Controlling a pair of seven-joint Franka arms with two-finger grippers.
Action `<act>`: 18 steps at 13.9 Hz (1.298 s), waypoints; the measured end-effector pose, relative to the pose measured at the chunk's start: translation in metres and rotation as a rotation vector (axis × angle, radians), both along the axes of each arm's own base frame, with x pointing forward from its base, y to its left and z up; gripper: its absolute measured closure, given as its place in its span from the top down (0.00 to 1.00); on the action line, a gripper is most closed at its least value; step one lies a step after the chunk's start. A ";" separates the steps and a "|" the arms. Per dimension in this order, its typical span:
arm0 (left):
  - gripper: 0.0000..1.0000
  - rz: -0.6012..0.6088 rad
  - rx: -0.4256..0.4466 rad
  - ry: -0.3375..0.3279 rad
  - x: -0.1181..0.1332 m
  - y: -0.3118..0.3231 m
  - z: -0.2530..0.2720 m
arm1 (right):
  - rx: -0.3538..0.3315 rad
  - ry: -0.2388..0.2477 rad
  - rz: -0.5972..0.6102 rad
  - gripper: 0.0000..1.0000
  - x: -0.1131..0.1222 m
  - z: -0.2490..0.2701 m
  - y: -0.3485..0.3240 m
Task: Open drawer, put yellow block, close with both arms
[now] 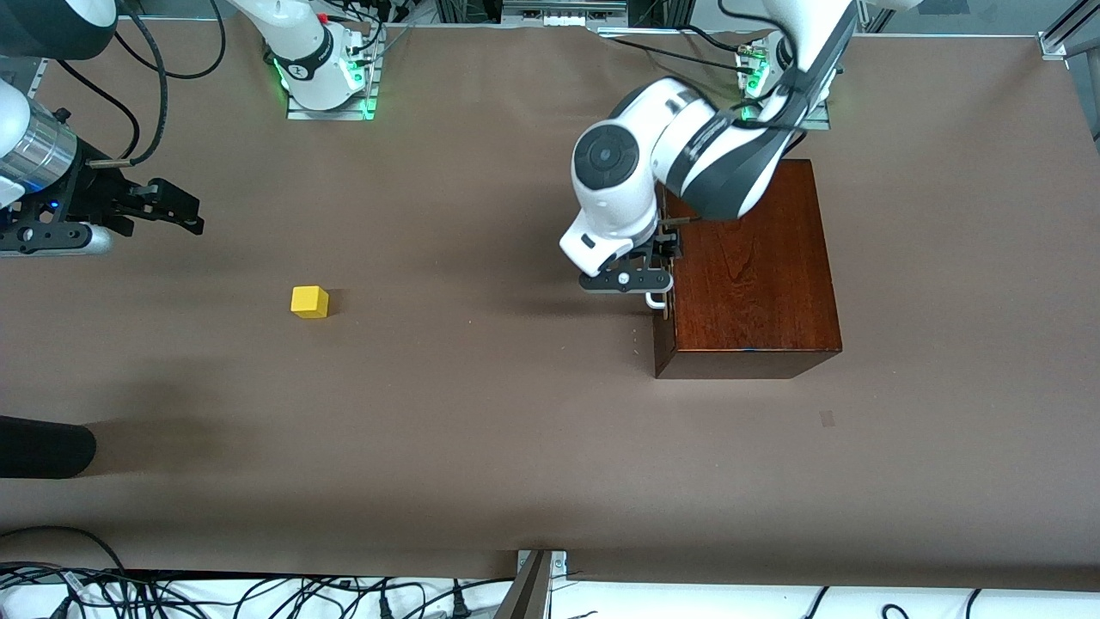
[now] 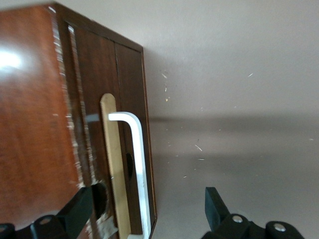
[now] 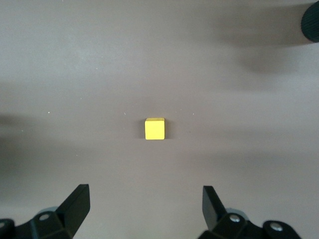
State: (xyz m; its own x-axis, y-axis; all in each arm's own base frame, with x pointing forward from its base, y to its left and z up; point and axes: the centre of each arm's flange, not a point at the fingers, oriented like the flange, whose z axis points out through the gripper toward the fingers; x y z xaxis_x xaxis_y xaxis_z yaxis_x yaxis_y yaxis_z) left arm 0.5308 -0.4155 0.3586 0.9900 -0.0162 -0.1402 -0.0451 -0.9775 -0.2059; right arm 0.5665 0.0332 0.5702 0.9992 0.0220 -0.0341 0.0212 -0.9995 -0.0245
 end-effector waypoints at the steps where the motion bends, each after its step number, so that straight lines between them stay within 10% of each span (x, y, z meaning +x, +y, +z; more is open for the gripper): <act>1: 1.00 -0.001 0.007 0.013 0.000 -0.001 -0.010 | -0.005 -0.001 0.000 1.00 0.000 0.000 -0.001; 18: 1.00 -0.057 0.099 0.009 -0.038 -0.016 -0.086 | -0.005 -0.033 0.000 1.00 -0.001 0.009 -0.001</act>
State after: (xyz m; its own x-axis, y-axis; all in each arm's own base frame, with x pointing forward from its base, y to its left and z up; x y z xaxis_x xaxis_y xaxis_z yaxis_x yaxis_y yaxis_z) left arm 0.4930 -0.4316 0.2722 0.9866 -0.0580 -0.1526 -0.1023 -0.9481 -0.3010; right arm 0.5660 0.0320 0.5787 0.9998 0.0218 -0.0015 0.0218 -0.9996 -0.0189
